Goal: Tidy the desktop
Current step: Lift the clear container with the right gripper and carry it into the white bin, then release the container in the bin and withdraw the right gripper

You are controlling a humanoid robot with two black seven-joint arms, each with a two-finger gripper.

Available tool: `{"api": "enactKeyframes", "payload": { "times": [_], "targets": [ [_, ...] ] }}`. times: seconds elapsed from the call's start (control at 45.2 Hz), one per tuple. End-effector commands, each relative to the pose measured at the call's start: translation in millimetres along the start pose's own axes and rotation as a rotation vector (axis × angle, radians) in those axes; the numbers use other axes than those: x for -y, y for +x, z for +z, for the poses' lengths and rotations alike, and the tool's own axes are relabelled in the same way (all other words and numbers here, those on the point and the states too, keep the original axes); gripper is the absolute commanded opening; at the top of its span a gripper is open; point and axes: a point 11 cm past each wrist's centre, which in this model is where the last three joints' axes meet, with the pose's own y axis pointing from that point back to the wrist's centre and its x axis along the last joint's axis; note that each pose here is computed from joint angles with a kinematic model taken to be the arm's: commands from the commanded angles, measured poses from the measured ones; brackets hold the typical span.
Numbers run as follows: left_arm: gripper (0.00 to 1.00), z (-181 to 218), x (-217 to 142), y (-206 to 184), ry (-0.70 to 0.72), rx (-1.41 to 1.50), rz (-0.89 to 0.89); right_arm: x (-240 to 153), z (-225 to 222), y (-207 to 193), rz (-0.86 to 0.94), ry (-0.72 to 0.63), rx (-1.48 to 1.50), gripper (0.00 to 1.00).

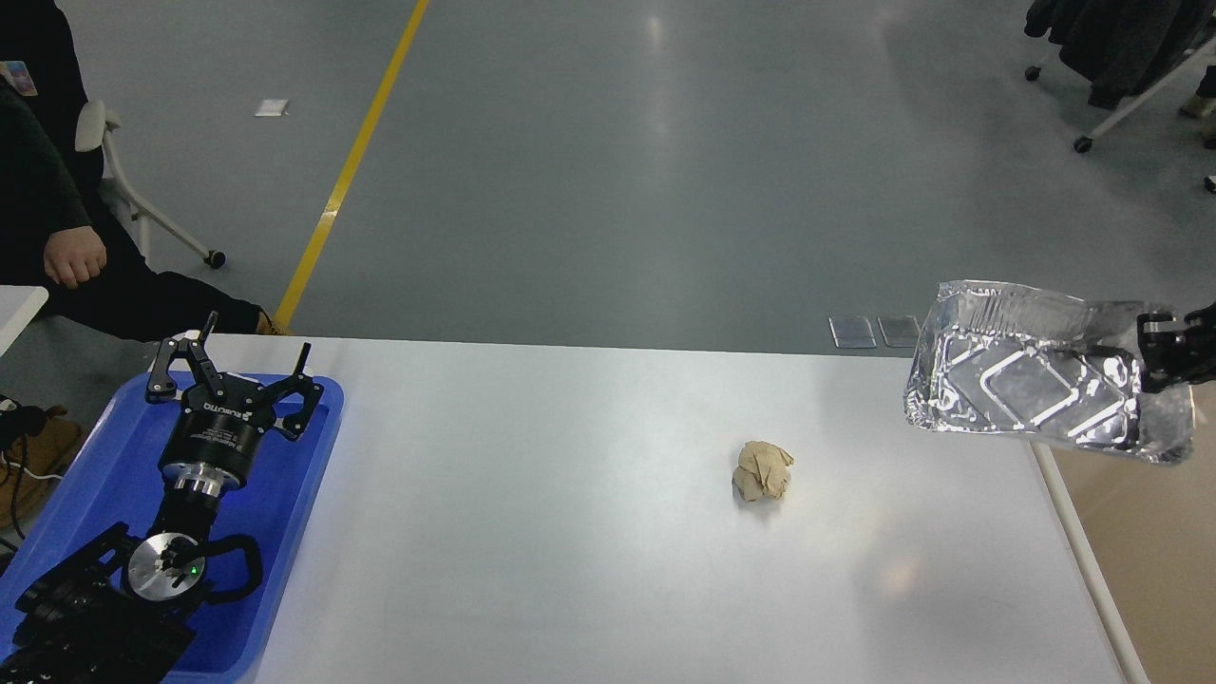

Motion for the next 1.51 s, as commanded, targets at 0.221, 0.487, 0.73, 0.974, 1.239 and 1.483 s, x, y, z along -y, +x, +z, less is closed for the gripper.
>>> {"api": "enactKeyframes", "payload": {
  "times": [0.221, 0.487, 0.73, 0.974, 1.239, 1.483],
  "targets": [
    [0.99, 1, 0, 0, -0.003, 0.0, 0.001, -71, 61, 28, 0.207, -0.016, 0.133, 0.0],
    [0.99, 1, 0, 0, -0.003, 0.0, 0.001, -59, 140, 6, 0.211, -0.109, 0.359, 0.05],
    [0.99, 1, 0, 0, -0.003, 0.0, 0.001, -11, 183, -10, 0.525, -0.167, 0.61, 0.01],
    [0.99, 1, 0, 0, -0.003, 0.0, 0.001, 63, 173, -33, 0.732, -0.264, 0.789, 0.0],
    [0.99, 1, 0, 0, -0.003, 0.0, 0.001, 136, 193, -88, 0.788, -0.37, 0.894, 0.0],
    [0.99, 1, 0, 0, -0.003, 0.0, 0.001, 189, 187, -160, 0.724, -0.428, 0.929, 0.0]
  ]
}}
